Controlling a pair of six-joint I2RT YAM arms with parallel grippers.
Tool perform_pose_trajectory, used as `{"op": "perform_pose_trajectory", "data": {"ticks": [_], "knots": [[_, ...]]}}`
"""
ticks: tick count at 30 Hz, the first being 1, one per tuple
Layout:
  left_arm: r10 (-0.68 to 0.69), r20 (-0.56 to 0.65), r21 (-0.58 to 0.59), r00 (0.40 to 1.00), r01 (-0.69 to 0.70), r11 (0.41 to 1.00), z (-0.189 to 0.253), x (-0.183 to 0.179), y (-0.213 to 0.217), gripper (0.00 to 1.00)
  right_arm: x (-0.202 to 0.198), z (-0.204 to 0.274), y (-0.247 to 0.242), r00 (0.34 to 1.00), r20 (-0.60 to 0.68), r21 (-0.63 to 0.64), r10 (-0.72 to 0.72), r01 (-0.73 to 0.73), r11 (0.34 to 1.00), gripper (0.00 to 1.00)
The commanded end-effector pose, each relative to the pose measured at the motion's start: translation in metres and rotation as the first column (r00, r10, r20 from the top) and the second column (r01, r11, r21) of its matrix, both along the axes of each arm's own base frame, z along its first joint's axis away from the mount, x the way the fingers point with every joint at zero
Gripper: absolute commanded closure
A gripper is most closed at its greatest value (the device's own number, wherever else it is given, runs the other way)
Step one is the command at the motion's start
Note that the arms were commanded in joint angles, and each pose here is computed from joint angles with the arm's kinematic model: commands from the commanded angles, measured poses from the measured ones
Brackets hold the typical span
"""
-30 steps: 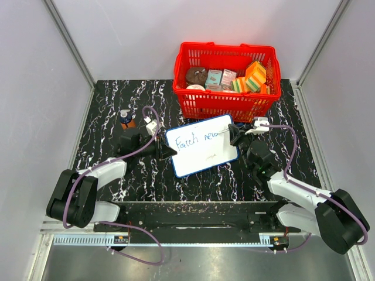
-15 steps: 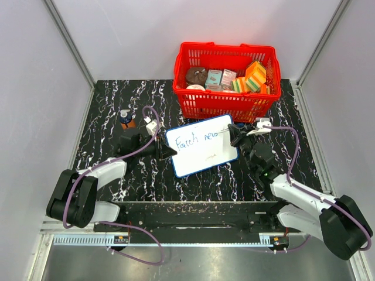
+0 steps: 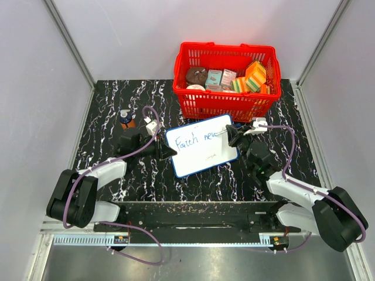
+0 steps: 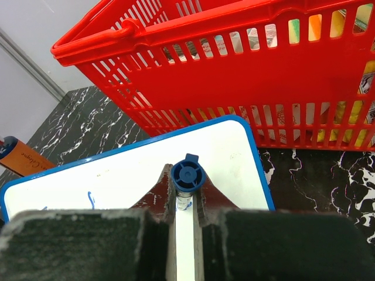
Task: Write a sentence on the whiteboard
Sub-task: Write with the whiteboard marker on the whiteboard.
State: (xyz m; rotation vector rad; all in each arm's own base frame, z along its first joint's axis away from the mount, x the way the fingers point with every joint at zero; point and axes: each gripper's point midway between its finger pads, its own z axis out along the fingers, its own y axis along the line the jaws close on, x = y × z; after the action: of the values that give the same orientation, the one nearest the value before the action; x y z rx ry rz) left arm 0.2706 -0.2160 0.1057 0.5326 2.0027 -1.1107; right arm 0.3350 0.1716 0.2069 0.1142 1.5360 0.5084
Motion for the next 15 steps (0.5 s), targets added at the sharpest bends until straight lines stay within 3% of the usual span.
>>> {"op": "perform_pose_trajectory", "data": {"ticks": [1,15], "knots": [[0.045,0.154,0.102,0.987,-0.061,0.993,-0.002,0.024,0.014,1.00,0.005,0.008,-0.007,0.999,0.023,0.008,-0.040,0.040,0.999,1.00],[0.043,0.152,0.101,0.987,-0.059,0.993,-0.002,0.023,0.014,1.00,0.009,0.015,-0.024,0.990,0.031,-0.001,-0.136,0.136,0.991,1.00]]}}
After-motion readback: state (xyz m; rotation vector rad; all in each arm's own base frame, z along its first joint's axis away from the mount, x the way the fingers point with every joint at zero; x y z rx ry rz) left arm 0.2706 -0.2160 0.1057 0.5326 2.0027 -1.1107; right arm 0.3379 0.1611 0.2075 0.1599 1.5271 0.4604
